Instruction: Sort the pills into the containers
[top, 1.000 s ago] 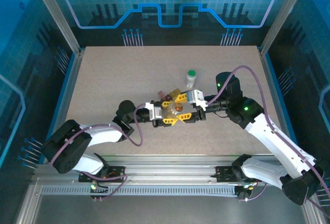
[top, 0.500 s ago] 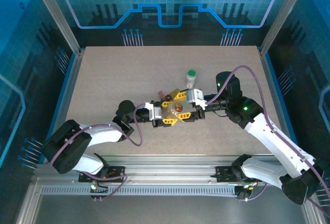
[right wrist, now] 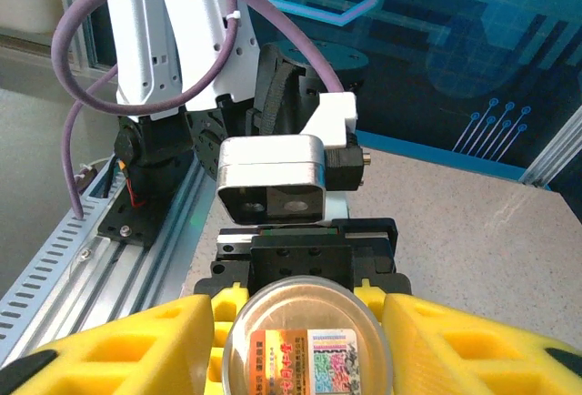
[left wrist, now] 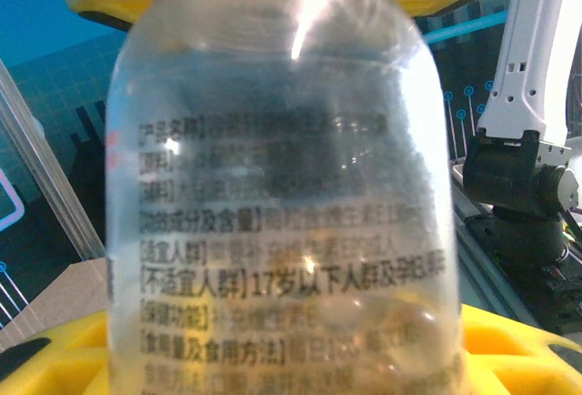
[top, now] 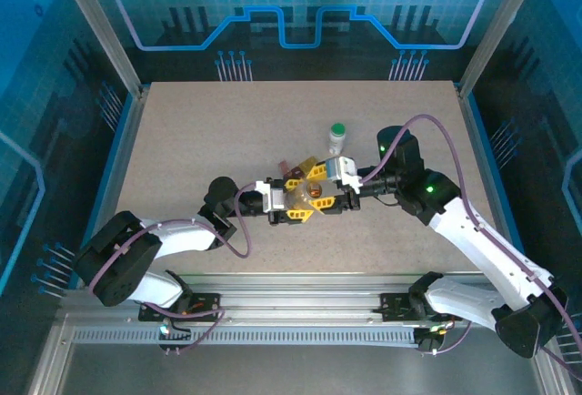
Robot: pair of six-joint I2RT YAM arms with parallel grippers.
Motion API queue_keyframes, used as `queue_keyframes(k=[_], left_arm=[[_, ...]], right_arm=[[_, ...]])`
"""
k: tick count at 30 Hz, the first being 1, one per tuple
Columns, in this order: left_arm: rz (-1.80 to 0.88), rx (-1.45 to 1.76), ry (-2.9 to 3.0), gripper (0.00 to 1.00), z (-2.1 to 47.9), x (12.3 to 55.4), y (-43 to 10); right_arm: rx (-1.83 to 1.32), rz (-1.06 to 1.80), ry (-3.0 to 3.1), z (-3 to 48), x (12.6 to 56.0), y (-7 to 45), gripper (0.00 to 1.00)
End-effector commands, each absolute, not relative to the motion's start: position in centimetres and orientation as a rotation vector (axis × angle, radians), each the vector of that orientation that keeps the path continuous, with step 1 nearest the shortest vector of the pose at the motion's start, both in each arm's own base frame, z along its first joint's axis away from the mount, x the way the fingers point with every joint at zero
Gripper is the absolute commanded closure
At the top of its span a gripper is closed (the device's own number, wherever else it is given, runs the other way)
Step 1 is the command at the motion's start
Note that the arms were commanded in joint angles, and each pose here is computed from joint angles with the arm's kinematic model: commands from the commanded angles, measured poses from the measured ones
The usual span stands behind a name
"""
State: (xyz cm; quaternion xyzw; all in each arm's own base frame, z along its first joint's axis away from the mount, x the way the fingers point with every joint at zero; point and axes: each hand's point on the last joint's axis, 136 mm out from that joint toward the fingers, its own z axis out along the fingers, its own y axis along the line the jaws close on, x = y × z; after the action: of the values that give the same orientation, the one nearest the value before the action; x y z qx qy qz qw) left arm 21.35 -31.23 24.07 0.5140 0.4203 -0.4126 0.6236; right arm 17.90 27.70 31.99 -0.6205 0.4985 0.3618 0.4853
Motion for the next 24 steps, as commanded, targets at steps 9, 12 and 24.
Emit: queue_keyframes(k=[9,12,24], left_arm=[[-0.966,1.187,0.913,1.00,26.3,21.2,-31.5],[-0.958,1.199,0.927,1.00,26.3,21.3,-31.5],[-0.870,1.170,0.938,1.00,27.0,22.2,-31.2]], right_arm=[[-1.480,0.885,1.246,32.2,18.4,27.7,0.57],[-1.489,0.868,1.266,31.7,18.3,27.8,0.56],[-1.287,0.741,1.565,30.1,21.8,27.3,0.75]])
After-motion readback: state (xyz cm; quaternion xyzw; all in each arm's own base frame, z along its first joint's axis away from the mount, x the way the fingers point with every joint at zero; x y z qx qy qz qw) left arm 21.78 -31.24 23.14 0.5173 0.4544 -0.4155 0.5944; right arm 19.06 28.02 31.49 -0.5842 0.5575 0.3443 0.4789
